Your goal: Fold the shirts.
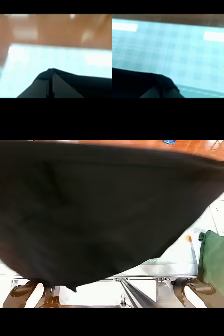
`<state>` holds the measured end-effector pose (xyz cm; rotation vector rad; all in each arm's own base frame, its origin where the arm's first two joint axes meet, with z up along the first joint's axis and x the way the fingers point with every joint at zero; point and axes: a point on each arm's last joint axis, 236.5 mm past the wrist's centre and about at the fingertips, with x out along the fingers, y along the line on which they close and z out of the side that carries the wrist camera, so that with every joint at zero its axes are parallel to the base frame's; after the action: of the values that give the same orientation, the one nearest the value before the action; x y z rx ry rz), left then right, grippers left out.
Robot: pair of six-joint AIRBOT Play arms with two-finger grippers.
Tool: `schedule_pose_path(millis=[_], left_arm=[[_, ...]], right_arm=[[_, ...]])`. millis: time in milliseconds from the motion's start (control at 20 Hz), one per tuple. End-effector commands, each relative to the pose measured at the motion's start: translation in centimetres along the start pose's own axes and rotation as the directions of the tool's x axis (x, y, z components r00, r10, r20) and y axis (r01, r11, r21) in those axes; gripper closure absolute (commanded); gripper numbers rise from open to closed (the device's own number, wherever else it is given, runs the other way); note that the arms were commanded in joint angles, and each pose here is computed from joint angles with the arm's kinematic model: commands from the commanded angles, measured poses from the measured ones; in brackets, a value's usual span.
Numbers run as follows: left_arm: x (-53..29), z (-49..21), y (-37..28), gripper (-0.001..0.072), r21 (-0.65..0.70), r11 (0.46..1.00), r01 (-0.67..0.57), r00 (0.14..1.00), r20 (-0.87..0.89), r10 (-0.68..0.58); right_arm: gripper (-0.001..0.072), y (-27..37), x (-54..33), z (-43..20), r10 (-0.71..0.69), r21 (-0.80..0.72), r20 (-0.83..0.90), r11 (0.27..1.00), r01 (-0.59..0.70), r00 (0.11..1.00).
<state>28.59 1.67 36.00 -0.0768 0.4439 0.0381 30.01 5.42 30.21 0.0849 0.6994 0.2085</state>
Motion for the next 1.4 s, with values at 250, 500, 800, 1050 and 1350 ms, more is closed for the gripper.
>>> schedule_pose_path(millis=[250,500,800,1050,1350], left_arm=[[26.6,-11.9,-0.9,0.0684,-0.327,0.943,0.066,0.921,-0.343,-0.184],[37.8,-17.9,-1.1,0.0684,-0.39,0.92,0.032,0.876,-0.433,-0.214],[41.5,-22.8,-3.4,0.0684,-0.448,0.894,0.006,0.764,-0.574,-0.293],[38.2,-23.3,-1.7,0.0684,-0.383,0.922,0.058,0.67,-0.67,-0.32],[34.8,-30.8,-0.4,0.0684,-0.29,0.956,0.044,0.456,-0.845,-0.277]], right_arm=[[0.0689,-4.3,24.5,-2.0,0.037,0.144,-0.167,0.99,-0.012,0.985],[0.069,-8.4,35.3,-2.9,0.061,0.288,-0.189,0.958,-0.004,0.98],[0.0689,-9.2,39.0,-2.8,0.24,0.452,-0.23,0.884,-0.115,0.943],[0.0689,-9.9,35.6,-7.7,0.303,0.396,-0.437,0.91,-0.121,0.847],[0.0689,-11.1,34.8,-14.7,0.262,0.356,-0.626,0.934,-0.03,0.735]])
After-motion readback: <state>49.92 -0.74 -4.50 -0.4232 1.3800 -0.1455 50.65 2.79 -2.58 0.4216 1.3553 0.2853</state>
